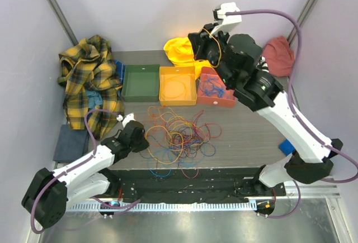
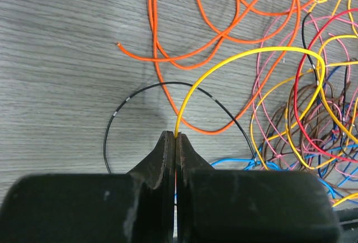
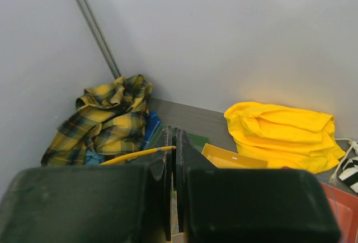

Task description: Untangle the cables

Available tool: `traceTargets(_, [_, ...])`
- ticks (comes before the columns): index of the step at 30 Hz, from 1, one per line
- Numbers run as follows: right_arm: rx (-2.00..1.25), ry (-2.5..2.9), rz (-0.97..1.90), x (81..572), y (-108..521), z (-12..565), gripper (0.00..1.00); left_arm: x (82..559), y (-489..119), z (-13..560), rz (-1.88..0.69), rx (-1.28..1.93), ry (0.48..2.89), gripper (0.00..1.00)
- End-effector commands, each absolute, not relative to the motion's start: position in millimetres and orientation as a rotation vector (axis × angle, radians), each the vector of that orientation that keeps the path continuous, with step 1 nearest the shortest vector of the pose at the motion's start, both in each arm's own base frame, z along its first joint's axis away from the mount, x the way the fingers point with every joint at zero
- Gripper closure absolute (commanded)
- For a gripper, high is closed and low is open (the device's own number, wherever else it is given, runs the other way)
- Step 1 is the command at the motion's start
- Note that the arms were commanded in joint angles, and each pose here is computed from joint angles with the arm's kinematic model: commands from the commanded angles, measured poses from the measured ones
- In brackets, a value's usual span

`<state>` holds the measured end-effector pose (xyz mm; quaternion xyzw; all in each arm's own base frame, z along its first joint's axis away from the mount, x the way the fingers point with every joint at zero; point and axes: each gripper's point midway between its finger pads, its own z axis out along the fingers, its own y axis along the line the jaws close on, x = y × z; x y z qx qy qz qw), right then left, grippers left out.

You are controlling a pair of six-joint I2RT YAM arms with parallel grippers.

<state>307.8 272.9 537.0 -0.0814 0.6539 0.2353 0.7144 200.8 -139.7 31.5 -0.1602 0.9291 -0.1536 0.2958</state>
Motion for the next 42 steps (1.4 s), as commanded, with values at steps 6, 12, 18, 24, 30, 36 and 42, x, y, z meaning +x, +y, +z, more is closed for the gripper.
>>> traceTargets(6, [-0.089, 1.441, 0.564, 377, 281, 524, 0.99, 194, -147, 37, -0.520, -0.413, 2.450, 1.00])
traceTargets(12, [-0.064, 1.501, 0.547, 418, 288, 492, 0.99, 191, -142, 40, -0.519, -0.411, 2.427, 1.00])
traceTargets(18, [-0.053, 1.556, 0.555, 449, 294, 460, 0.99, 190, -139, 43, -0.510, -0.406, 2.413, 1.00])
traceTargets(24, [-0.048, 1.604, 0.591, 471, 304, 427, 0.99, 189, -140, 40, -0.512, -0.411, 2.426, 1.00])
traceTargets(30, [-0.068, 1.647, 0.642, 481, 322, 399, 0.99, 188, -140, 37, -0.516, -0.415, 2.430, 1.00])
traceTargets(36, [-0.066, 1.630, 0.684, 477, 325, 411, 0.99, 188, -141, 37, -0.518, -0.413, 2.428, 1.00])
traceTargets(42, [-0.068, 1.645, 0.689, 477, 327, 407, 0.99, 187, -143, 34, -0.528, -0.412, 2.440, 1.00])
